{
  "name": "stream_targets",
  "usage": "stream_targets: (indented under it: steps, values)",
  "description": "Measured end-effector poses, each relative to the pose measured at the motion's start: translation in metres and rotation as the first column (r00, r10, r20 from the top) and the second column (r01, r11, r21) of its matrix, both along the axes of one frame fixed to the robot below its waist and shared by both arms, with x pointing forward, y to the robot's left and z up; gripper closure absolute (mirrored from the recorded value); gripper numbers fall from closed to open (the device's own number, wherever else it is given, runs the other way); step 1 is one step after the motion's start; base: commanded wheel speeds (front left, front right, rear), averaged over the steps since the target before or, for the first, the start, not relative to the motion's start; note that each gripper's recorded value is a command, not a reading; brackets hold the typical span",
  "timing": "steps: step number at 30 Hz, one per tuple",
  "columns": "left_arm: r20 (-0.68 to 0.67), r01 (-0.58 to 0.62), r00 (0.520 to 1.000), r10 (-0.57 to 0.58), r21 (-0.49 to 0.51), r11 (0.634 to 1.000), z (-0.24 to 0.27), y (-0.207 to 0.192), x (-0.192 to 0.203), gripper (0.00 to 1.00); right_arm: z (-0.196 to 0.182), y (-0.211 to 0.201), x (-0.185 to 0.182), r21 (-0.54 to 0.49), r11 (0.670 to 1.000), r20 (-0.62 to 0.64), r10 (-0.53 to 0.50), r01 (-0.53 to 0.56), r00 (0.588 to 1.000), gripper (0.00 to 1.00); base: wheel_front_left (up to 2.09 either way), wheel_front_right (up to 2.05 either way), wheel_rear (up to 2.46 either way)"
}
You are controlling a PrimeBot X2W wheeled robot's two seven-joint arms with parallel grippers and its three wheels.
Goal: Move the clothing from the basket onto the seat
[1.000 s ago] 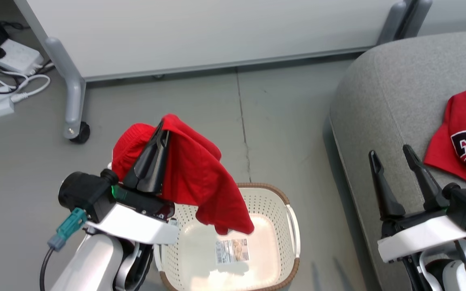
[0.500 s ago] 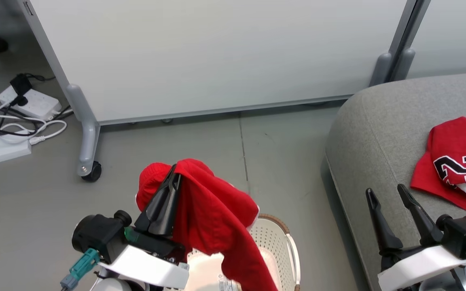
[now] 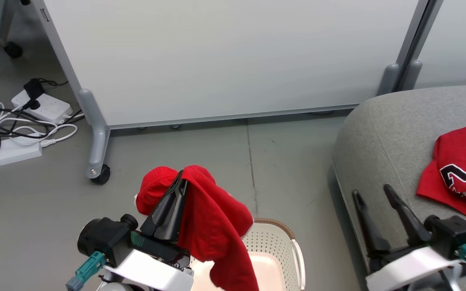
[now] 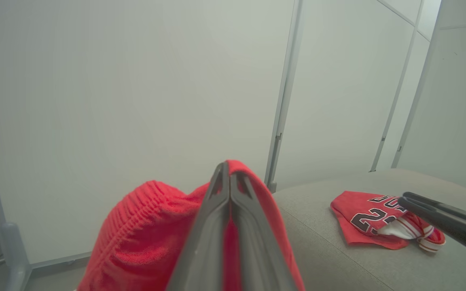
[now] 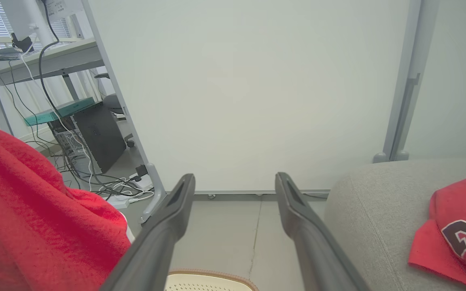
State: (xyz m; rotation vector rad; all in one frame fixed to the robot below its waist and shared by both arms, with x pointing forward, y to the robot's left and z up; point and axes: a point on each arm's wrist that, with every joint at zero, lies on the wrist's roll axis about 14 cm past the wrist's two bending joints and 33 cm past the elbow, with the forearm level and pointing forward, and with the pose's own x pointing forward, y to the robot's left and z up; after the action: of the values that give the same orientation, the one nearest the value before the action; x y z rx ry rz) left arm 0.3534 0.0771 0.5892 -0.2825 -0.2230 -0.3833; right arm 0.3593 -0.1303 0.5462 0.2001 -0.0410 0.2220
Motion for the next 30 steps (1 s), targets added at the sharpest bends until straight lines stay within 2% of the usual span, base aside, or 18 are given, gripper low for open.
stream_targets:
  steps: [4, 7, 14, 20, 27, 28, 29, 30]
  values:
    - [0.011, -0.002, 1.0, 0.002, 0.0, 1.0, 0.003, 0.002, -0.001, 1.0, 0.018, 0.044, 0.002, 0.005, 0.991, 0.048, 0.13, -0.131, 0.99, 0.0, 0.0, 0.0, 0.0]
    - [0.012, -0.007, 1.0, 0.007, 0.001, 1.0, 0.003, 0.003, -0.001, 1.0, 0.026, 0.08, -0.002, 0.016, 0.97, 0.061, 0.241, -0.242, 0.969, 0.0, 0.0, 0.0, 0.0]
    - [0.027, -0.006, 1.0, 0.006, 0.0, 1.0, 0.007, 0.004, 0.0, 1.0, 0.024, 0.163, -0.026, 0.036, 0.865, 0.042, 0.499, -0.5, 0.866, 0.0, 0.0, 0.0, 0.0]
    - [0.024, -0.006, 1.0, 0.006, -0.003, 1.0, 0.006, 0.004, -0.001, 1.0, 0.004, 0.202, -0.038, 0.045, 0.784, -0.018, 0.62, -0.619, 0.784, 0.0, 0.0, 0.0, 0.0]
    - [0.025, 0.011, 1.0, -0.011, -0.008, 1.0, 0.006, -0.002, -0.003, 1.0, -0.012, 0.221, -0.034, 0.029, 0.742, -0.06, 0.67, -0.67, 0.74, 0.0, 0.0, 0.0, 0.0]
    - [0.025, 0.013, 1.0, -0.013, -0.008, 1.0, 0.006, -0.002, -0.003, 1.0, -0.013, 0.222, -0.033, 0.037, 0.739, -0.063, 0.673, -0.672, 0.737, 0.46, 0.0, 0.0, 0.0]
    - [0.026, 0.017, 1.0, -0.016, -0.009, 1.0, 0.006, -0.003, -0.004, 1.0, -0.015, 0.223, -0.032, 0.034, 0.736, -0.066, 0.677, -0.676, 0.733, 0.81, 0.0, 0.0, 0.0]
    - [0.025, 0.017, 1.0, -0.017, -0.01, 1.0, 0.006, -0.003, -0.004, 1.0, -0.016, 0.225, -0.032, 0.033, 0.732, -0.071, 0.681, -0.68, 0.729, 1.0, 0.0, 0.0, 0.0]
